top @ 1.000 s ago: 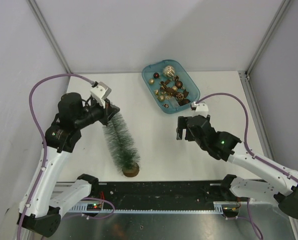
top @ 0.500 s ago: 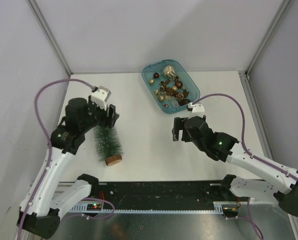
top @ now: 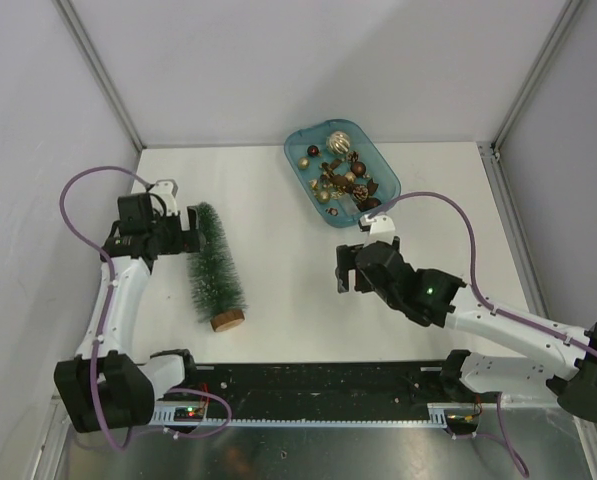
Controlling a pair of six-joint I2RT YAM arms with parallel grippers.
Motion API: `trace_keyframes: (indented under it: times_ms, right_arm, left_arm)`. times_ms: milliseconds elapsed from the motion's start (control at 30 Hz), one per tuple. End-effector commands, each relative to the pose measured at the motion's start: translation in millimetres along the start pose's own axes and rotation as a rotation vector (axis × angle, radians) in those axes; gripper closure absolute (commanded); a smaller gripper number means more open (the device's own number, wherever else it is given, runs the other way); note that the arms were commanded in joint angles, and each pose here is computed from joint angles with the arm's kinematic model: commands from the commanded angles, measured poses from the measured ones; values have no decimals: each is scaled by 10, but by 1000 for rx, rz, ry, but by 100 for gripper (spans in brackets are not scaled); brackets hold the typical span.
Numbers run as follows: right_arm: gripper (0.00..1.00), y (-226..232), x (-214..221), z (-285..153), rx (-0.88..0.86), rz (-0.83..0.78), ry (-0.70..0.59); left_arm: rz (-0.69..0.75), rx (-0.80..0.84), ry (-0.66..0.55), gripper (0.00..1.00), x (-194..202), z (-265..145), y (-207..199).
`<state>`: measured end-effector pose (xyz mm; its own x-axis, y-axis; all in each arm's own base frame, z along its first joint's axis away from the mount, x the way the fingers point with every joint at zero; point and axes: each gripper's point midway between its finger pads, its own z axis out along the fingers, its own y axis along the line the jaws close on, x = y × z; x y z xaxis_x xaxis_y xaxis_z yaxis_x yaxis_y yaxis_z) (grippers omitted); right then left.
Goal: Decorate the small christmas tree
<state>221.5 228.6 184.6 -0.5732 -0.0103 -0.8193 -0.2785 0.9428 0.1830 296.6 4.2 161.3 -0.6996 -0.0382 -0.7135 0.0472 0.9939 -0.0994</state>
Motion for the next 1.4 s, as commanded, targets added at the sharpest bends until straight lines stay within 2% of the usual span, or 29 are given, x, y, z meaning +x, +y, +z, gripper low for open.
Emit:
trace_keyframes:
  times_ms: [0,167,233,300,433,533,700,867,967,1033,1200,1267,1367]
  right_arm:
    - [11,-5,-57,-1,18,8,-35]
    - [11,6,-28,9,12,14,-33]
    - [11,11,-15,6,10,14,-31]
    - [11,6,5,0,10,12,-28]
    - [11,-16,28,-11,13,11,-27]
    - [11,-22,35,-6,13,12,-28]
    - [11,15,32,12,1,11,-29]
    - [11,38,23,15,-9,13,-31]
    - [11,40,23,15,-11,12,-31]
    - [11,42,14,9,-13,14,-34]
    - [11,45,-8,-7,-19,19,-41]
    - [11,44,-18,-7,-19,22,-44]
    - [11,49,-39,0,-21,28,-50]
  left_arm:
    - [-56,59,-97,1,-385,40,-71]
    - [-72,21,-94,1,-381,386,99]
    - [-89,23,-72,5,-338,525,164]
    - [-113,53,-52,13,-298,627,196]
    - [-128,126,-70,38,-337,695,160]
    - [-131,176,-79,52,-365,708,86]
    - [-141,212,-45,50,-267,794,41]
    - [-146,216,-10,39,-153,879,49]
    - [-144,215,-4,40,-139,916,61]
    - [-145,222,-8,48,-154,921,52]
    - [-153,296,-72,91,-376,741,-109]
    - [-152,345,-117,97,-526,579,-244]
    - [-123,429,-177,99,-707,306,-558]
